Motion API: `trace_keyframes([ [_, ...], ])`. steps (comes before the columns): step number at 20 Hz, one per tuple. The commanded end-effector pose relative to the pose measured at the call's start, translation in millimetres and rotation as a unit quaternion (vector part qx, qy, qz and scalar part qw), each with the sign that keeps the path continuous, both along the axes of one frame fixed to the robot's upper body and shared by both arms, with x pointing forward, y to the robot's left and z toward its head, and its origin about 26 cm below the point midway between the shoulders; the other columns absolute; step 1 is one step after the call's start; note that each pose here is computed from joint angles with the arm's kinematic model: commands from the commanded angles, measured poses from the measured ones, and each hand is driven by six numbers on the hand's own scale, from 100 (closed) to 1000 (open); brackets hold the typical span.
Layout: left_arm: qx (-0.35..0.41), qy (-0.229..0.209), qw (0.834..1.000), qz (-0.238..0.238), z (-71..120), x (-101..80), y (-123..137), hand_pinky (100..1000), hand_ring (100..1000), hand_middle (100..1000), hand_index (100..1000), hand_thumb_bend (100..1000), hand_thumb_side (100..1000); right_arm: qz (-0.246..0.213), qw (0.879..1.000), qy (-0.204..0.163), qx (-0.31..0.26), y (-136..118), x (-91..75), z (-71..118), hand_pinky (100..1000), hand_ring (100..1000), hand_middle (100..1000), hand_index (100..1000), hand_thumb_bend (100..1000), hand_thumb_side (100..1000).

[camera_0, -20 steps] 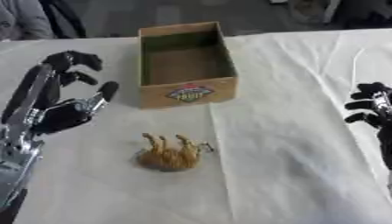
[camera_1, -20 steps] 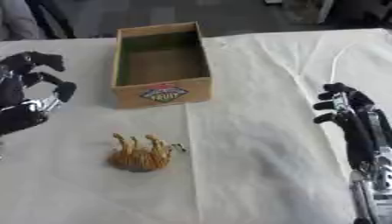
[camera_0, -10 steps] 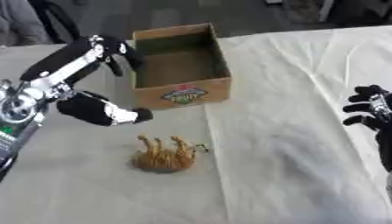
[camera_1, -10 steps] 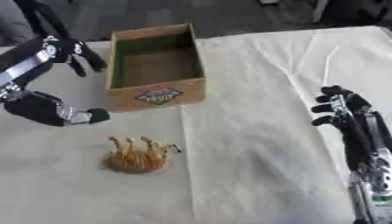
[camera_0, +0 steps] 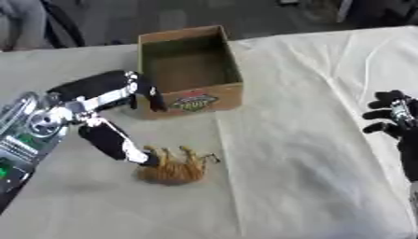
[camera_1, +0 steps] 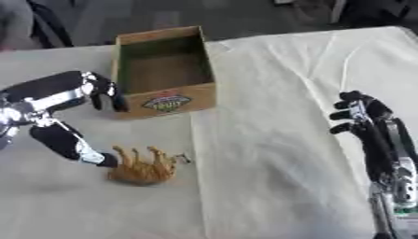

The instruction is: Pick up objects on the table and place them in the box.

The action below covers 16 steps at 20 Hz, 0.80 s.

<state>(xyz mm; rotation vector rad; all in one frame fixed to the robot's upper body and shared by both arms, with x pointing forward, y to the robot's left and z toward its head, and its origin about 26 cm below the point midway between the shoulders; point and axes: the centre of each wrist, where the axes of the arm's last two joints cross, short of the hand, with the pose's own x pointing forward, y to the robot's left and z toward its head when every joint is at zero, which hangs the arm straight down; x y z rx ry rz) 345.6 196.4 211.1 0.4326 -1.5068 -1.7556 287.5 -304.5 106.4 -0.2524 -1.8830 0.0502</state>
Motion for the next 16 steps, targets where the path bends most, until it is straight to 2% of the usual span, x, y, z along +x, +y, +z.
trace_keyframes([
  [1,0.025,0.000,1.000,0.006,-1.9,7.6,-1.7,602,757,575,706,739,250,0.003,1.000,-0.008,-0.015,-2.8,0.4,6.3,476,603,597,728,100,684],
  [16,0.041,0.020,0.999,0.015,-41.1,27.8,-15.2,599,754,576,716,710,210,0.005,1.000,-0.008,-0.014,-2.2,0.4,5.8,476,603,597,728,100,683],
])
